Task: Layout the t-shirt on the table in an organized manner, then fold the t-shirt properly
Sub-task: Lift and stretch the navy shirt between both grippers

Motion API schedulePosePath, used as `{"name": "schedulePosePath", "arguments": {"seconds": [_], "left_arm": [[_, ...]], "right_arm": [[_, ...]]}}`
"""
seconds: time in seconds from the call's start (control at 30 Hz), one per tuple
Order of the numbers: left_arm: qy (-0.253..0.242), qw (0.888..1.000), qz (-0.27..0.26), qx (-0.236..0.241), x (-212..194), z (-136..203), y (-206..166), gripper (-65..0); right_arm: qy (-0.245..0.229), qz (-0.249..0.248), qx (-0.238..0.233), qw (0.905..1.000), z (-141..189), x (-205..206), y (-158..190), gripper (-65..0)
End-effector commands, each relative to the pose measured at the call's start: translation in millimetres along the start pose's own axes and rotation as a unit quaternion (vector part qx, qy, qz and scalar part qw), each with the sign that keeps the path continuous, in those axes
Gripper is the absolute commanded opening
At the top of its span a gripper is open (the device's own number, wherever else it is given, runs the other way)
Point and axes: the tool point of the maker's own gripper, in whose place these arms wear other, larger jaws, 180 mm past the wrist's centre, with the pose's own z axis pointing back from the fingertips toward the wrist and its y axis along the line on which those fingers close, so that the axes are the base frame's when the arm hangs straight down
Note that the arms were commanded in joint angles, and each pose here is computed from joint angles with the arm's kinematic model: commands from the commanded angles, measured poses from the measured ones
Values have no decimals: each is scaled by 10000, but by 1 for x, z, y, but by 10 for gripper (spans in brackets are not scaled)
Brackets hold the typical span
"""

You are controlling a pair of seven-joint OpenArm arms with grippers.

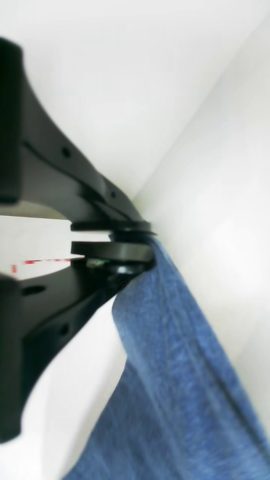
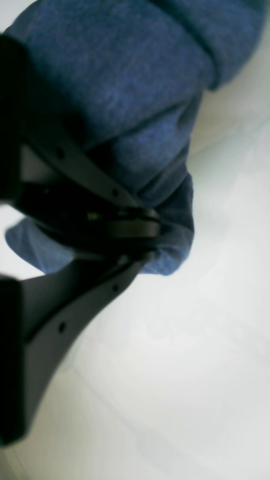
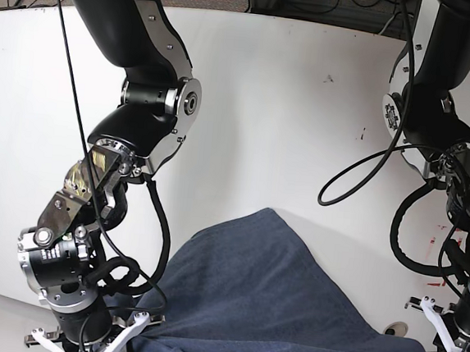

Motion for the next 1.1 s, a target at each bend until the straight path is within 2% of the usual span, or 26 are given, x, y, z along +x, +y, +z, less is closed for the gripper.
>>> {"name": "schedulePosePath", "arguments": {"seconds": [0.0, 0.1, 0.27, 0.5, 0.73, 0.93, 1.07], "left_arm": [[-32, 9998, 9, 209, 5, 3, 13, -640], [120, 9999, -14, 111, -7, 2, 4, -640], [458, 9988, -65, -129, -38, 1, -17, -640], [1075, 9929, -107, -494, -94, 8, -49, -644], [1928, 9788, 58, -686, -169, 31, -67, -644], [2696, 9582, 41, -956, -231, 63, -89, -644], [3016, 9472, 13, -1089, -258, 82, -99, -644]], "right_arm": [[79, -18, -85, 9999, 3, -12, -4, -650], [342, -71, 51, 9994, 5, -41, 7, -650], [576, -432, 477, 9963, 19, -88, 35, -650], [1107, -966, 778, 9861, 47, -158, 57, -650], [1679, -1431, 1161, 9684, 79, -219, 89, -650], [2163, -1835, 1500, 9471, 115, -264, 120, -650], [2401, -2000, 1638, 9357, 134, -283, 134, -639]]}}
